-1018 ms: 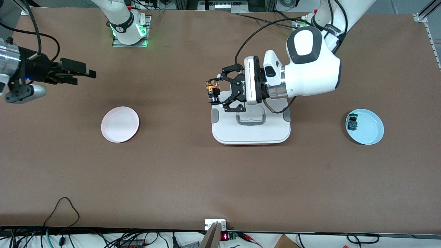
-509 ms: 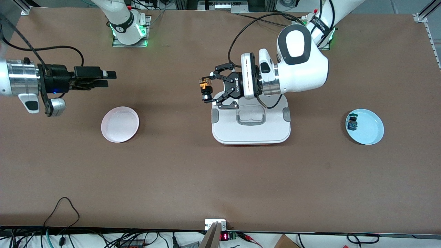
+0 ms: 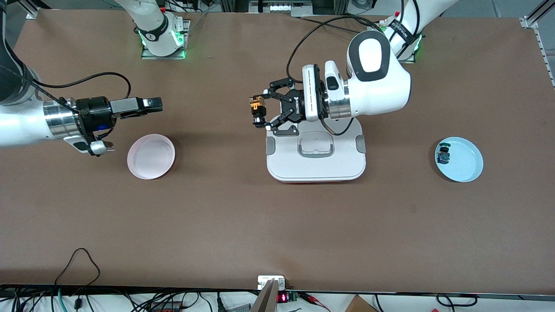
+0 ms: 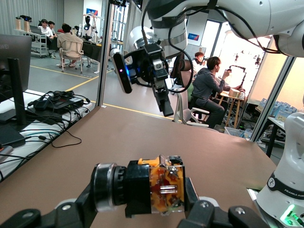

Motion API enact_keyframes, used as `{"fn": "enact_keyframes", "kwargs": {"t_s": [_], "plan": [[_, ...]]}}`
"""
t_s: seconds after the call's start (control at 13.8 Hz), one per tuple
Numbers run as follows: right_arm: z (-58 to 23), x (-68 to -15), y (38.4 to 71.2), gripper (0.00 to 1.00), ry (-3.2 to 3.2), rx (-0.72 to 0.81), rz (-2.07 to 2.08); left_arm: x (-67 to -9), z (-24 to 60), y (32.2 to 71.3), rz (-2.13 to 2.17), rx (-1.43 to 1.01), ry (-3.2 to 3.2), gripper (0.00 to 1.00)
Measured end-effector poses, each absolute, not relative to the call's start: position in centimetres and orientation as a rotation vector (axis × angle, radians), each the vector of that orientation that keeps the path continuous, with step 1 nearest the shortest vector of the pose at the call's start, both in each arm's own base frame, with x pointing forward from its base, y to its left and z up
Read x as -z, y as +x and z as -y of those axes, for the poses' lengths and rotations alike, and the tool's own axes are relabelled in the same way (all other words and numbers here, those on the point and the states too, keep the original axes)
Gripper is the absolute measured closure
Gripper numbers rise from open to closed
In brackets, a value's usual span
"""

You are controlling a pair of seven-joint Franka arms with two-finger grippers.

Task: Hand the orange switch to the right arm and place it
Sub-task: 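Hold the switch up while the right gripper reaches toward it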

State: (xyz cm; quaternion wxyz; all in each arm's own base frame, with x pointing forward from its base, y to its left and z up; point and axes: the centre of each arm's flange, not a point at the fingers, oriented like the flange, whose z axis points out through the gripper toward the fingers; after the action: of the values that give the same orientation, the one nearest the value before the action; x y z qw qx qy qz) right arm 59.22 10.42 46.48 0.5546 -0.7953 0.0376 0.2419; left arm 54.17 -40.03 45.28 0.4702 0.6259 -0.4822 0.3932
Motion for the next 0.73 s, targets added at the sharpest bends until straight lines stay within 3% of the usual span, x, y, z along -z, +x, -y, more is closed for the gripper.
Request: {"fn": "enact_keyframes", "kwargs": {"t_s": [0.73], "plan": [[-17.6,-41.5,59.0,0.00,-1.499,-0.609,-0.238,-45.3,40.3,53.9,1.178,-0.958,1.529,0.28]]}}
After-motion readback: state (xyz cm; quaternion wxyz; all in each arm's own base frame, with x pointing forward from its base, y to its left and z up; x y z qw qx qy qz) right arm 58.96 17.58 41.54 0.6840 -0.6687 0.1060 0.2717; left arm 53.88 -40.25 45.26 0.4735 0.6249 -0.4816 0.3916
